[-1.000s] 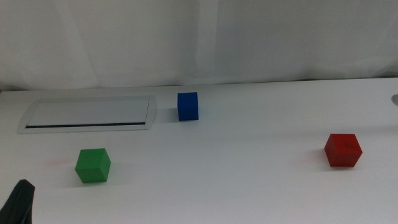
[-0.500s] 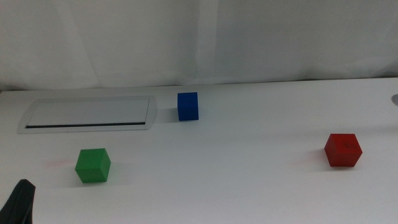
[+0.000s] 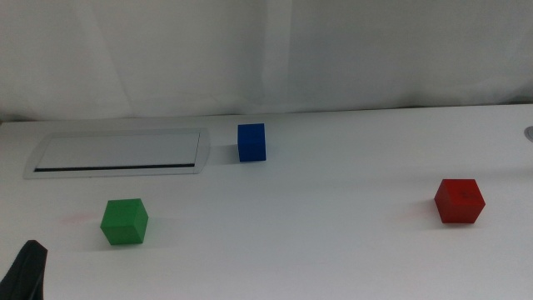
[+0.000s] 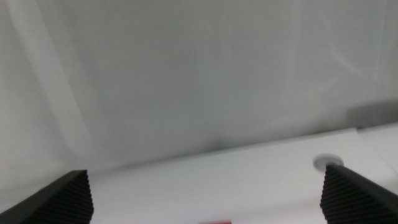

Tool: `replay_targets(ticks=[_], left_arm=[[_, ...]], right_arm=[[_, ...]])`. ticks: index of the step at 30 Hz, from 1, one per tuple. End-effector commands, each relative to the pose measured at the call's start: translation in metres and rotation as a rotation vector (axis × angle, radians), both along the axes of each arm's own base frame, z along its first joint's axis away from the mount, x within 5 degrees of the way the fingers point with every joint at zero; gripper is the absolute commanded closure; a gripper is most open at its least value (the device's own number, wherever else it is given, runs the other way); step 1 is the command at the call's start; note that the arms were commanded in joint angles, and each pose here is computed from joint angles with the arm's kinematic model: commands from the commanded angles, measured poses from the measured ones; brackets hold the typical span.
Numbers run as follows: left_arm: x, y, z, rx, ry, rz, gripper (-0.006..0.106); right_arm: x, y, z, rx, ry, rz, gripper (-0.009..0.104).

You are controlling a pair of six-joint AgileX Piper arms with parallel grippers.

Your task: Stack red cubes first, then green, then blue cubes in a specific spot.

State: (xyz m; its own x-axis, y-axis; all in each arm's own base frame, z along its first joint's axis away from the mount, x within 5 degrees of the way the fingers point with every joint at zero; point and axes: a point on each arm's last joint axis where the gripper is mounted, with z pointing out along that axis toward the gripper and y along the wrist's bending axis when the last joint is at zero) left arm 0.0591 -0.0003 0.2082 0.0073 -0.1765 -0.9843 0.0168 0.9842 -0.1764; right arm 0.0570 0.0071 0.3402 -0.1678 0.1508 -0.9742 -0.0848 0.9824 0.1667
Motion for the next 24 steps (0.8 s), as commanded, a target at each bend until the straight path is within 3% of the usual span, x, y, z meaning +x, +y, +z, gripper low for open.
replay_targets(ticks=[1,5,14,18,24], left_arm=[[0.001,0.0,-0.012,-0.013,0.025,-0.003,0.008],[0.001,0.0,-0.012,-0.013,0.025,-0.003,0.008],[0.001,0.0,-0.012,-0.013,0.025,-0.003,0.008],[0.001,0.0,-0.012,-0.013,0.025,-0.003,0.008],[0.001,0.0,-0.012,-0.013,0.025,-0.003,0.008]], right_arm=[[0.01,0.0,0.011,-0.04,0.102,-0.002,-0.008],[0.034,0.003,0.028,-0.096,0.236,0.017,-0.008],[0.105,0.01,0.043,-0.14,0.552,0.051,-0.008],[0.135,0.014,0.034,-0.172,0.657,0.083,-0.008],[0.183,0.02,-0.004,-0.162,0.847,0.113,-0.008]])
